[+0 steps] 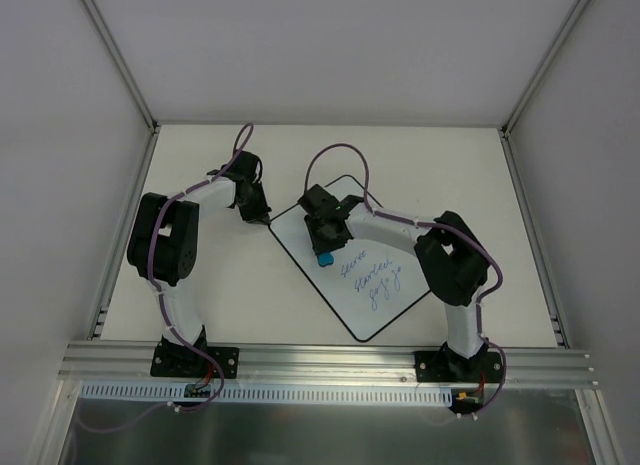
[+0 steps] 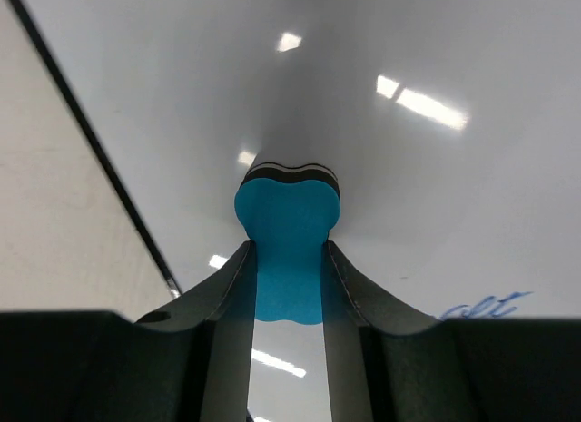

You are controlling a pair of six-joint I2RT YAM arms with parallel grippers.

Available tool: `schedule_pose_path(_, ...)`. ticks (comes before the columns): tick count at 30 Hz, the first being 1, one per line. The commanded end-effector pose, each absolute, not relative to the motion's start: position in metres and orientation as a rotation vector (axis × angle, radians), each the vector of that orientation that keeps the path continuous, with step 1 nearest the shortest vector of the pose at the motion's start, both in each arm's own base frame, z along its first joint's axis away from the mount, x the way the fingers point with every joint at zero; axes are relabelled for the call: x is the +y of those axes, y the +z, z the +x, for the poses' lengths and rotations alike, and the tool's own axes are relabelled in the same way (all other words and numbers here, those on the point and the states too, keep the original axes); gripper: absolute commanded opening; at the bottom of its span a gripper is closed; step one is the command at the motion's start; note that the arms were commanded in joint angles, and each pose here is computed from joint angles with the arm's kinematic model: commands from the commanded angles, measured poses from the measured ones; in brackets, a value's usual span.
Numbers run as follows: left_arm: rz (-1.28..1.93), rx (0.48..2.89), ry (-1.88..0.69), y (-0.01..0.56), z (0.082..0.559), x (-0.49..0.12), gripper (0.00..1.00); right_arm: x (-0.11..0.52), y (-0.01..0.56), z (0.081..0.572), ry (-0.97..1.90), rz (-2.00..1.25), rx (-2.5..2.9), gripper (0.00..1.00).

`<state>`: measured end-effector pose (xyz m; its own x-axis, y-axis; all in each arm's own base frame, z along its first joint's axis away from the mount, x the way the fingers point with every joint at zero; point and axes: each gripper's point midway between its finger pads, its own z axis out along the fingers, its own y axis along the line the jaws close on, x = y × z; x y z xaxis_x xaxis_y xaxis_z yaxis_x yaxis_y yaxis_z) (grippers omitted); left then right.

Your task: Erase the whiteboard

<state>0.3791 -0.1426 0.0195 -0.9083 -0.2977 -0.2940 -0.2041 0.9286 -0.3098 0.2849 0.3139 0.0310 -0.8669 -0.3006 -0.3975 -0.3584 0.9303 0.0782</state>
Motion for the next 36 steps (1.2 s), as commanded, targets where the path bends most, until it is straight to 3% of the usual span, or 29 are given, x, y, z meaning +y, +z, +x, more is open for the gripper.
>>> schedule_pose_path(1, -0.424, 2.815, -0.328, 0.009, 0.361, -0.13, 0.0, 0.33, 0.011, 0.251, 0.223, -0.554, 2.809, 0.0)
schedule_pose_path(7, -0.433, 2.804, -0.32, 0.012, 0.363, -0.128, 0.0, 0.306, 0.014, 0.259, 0.111, -0.479, 2.787, 0.0)
schedule_pose_path(17, -0.45, 2.799, -0.327, 0.013, 0.366, -0.125, 0.0, 0.183, 0.019, 0.281, -0.09, -0.113, 2.803, 0.0)
schedule_pose_path(22, -0.457, 2.793, -0.329, 0.014, 0.37, -0.124, 0.0, 0.156, 0.021, 0.281, -0.106, -0.029, 2.81, 0.0)
schedule_pose_path(28, -0.481, 2.772, -0.354, 0.019, 0.383, -0.121, 0.0, 0.187, 0.012, 0.266, 0.007, -0.107, 2.86, 0.0)
schedule_pose_path(36, -0.481, 2.768, -0.377, 0.021, 0.385, -0.122, 0.0, 0.284, 0.01, 0.227, 0.175, -0.427, 2.867, 0.0)
